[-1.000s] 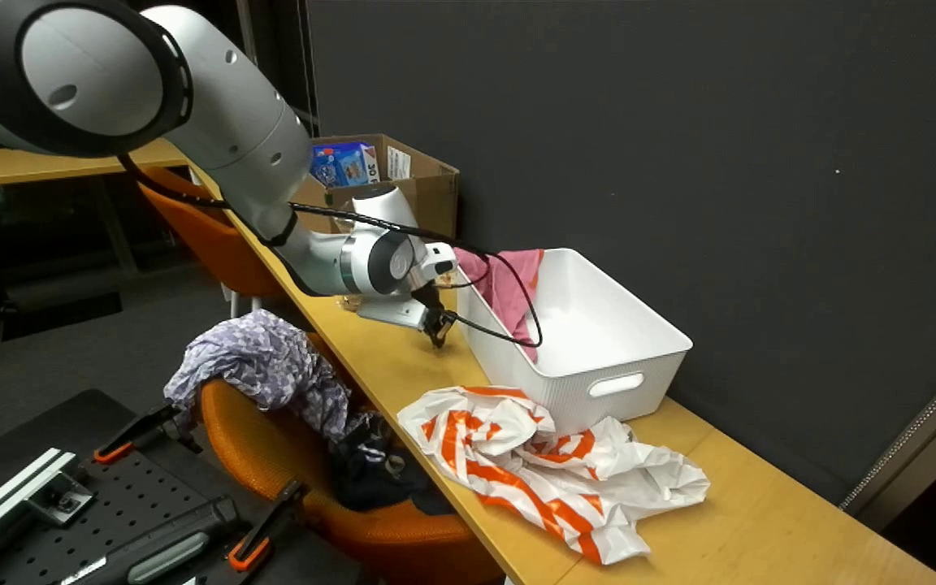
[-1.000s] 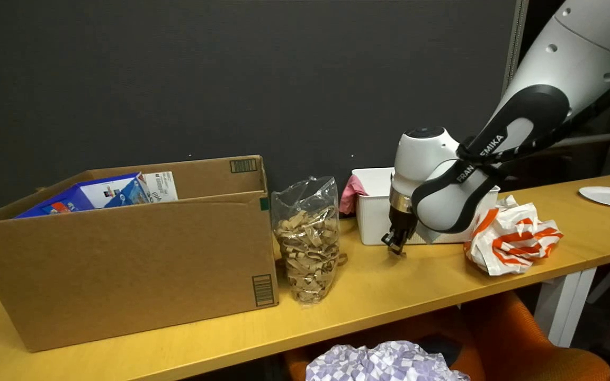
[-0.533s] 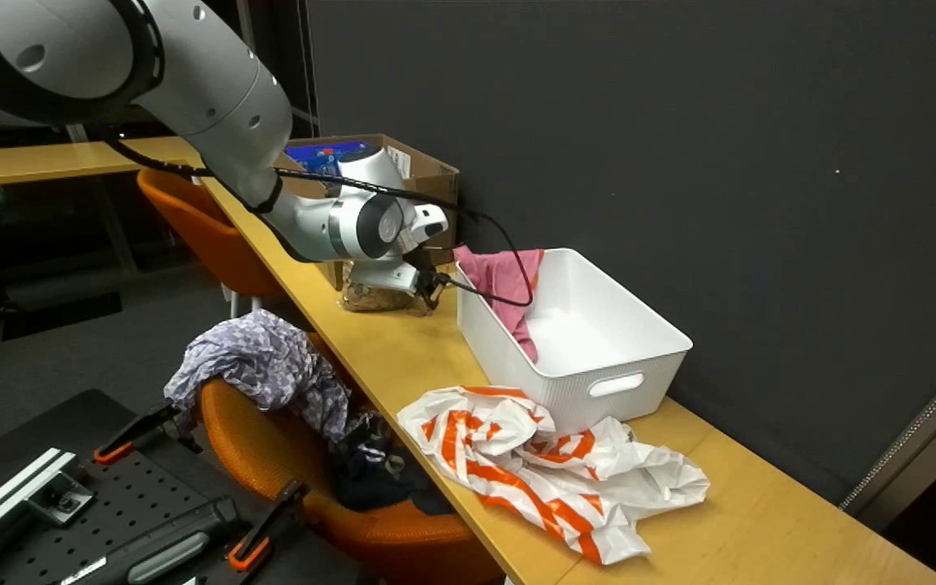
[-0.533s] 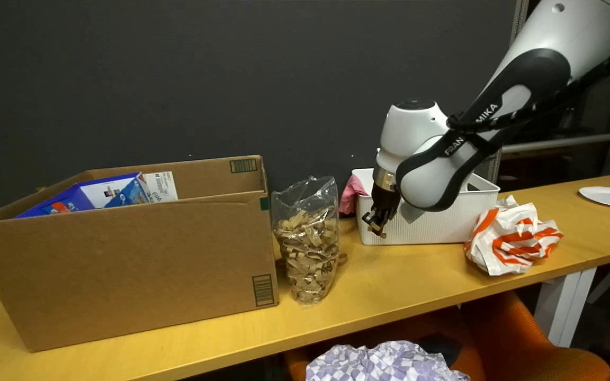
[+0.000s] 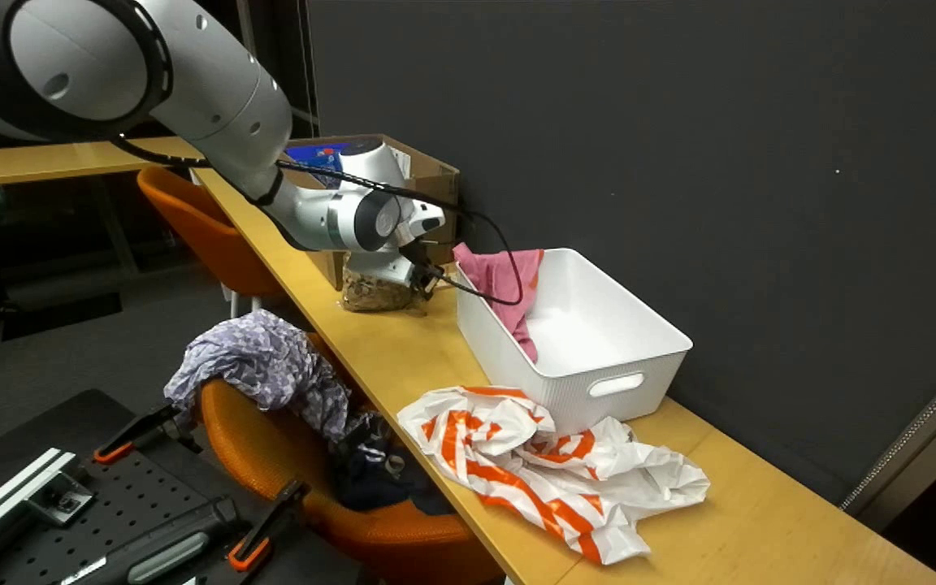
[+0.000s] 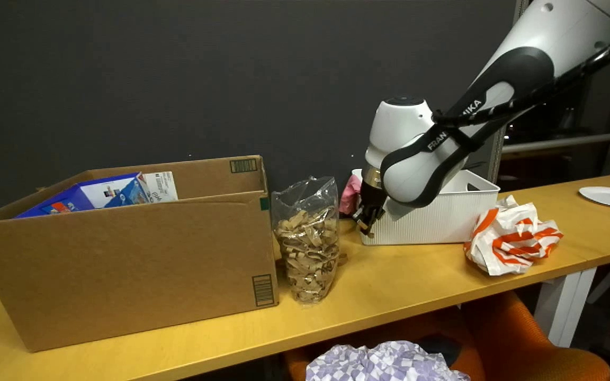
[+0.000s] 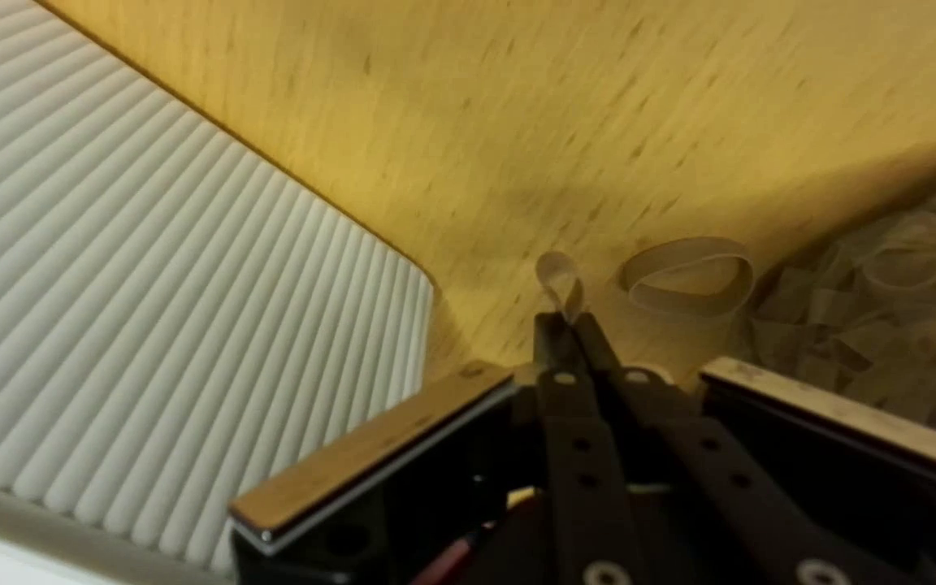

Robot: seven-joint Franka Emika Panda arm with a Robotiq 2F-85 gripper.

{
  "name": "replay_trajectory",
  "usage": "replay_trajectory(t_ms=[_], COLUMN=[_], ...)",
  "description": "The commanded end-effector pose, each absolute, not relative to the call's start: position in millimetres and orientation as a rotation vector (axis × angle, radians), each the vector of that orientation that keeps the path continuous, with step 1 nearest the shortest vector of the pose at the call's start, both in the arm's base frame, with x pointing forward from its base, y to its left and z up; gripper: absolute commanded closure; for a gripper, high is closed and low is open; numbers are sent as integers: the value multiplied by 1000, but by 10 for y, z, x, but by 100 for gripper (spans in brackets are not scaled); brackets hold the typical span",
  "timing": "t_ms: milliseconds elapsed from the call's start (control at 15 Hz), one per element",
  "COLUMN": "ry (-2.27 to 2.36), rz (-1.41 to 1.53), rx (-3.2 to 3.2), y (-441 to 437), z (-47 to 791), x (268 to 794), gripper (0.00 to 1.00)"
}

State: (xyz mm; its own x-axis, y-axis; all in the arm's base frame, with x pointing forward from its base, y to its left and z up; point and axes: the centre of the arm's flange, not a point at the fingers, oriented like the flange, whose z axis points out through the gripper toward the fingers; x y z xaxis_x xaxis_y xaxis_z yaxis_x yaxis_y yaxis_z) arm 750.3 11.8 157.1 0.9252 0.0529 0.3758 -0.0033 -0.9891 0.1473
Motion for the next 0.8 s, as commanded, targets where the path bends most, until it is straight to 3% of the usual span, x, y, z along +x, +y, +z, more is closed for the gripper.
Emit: replay_trajectory(t_ms=[0,667,733], ry=[63,217,224], rz=[563,495,493], rx=[2972,3006,3003], y=[176,402,413], z=[1431,1142,1130], x=[7740,7968,7975], gripper=[99,99,73])
